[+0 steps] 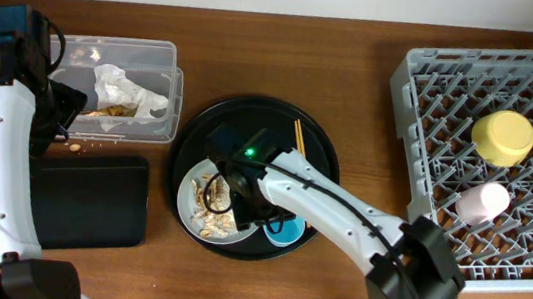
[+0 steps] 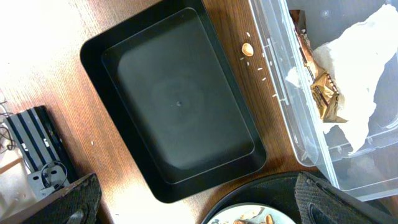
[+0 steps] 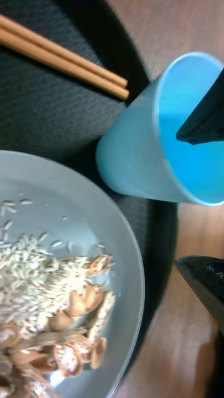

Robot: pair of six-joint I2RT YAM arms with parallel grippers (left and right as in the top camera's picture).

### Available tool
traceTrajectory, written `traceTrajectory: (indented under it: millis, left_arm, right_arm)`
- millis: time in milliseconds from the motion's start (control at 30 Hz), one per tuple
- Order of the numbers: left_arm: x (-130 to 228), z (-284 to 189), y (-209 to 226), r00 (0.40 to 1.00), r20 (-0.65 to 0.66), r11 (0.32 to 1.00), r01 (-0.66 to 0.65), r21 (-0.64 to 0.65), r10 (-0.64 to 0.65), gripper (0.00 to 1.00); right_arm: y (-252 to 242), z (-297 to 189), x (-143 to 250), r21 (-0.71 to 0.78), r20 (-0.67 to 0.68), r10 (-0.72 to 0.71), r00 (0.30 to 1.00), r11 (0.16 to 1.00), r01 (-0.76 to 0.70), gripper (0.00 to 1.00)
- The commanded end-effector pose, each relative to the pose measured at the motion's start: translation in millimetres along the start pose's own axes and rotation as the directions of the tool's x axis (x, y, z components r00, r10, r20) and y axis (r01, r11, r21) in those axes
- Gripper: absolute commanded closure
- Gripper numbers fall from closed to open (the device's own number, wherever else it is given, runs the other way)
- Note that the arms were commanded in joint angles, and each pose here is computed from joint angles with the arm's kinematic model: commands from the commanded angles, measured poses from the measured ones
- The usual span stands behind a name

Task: Sort waste into correct bins and load items into the dishwasher rack
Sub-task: 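Move the right gripper to the blue cup and grasp it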

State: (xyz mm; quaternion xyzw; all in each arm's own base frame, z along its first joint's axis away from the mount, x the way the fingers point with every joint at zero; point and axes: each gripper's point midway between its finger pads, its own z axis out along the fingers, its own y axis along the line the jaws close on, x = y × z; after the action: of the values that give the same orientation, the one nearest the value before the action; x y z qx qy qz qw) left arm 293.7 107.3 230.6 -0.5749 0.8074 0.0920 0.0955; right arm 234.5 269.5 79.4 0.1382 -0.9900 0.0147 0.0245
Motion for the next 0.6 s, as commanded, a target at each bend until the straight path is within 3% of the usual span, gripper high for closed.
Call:
traceTrajectory:
  millis: [0,67,200,333,567]
  left_arm:
    - [-4,-7,6,0.999,0.026,1.0,0.022,0.008,-0.022,0.01]
    - [-4,-7,6,0.999,0.026,1.0,0.022,0.008,-0.022,0.01]
    - [-4,-7,6,0.999,0.026,1.0,0.022,0.008,-0.022,0.01]
    - [-4,-7,6,0.999,0.026,1.0,0.022,0.008,-0.022,0.01]
    - [-4,-7,6,0.999,0.026,1.0,0.022,0.008,-0.022,0.01]
  right_arm:
    - [-3,14,-3,0.031,0.0,0.012,1.0,0.999,-0.012,0.47]
    - [-2,17,-4,0.027,0.004,0.016,1.0,1.0,-0.016,0.65]
    - [-3,17,-2,0.03,-0.005,0.031,1.0,0.999,-0.03,0.87]
    - [-3,17,-3,0.027,0.0,0.032,0.999,0.999,-0.032,0.96]
    - [-36,-33,-38,-0.025,0.067,0.115,0.991,0.993,-0.114,0.96]
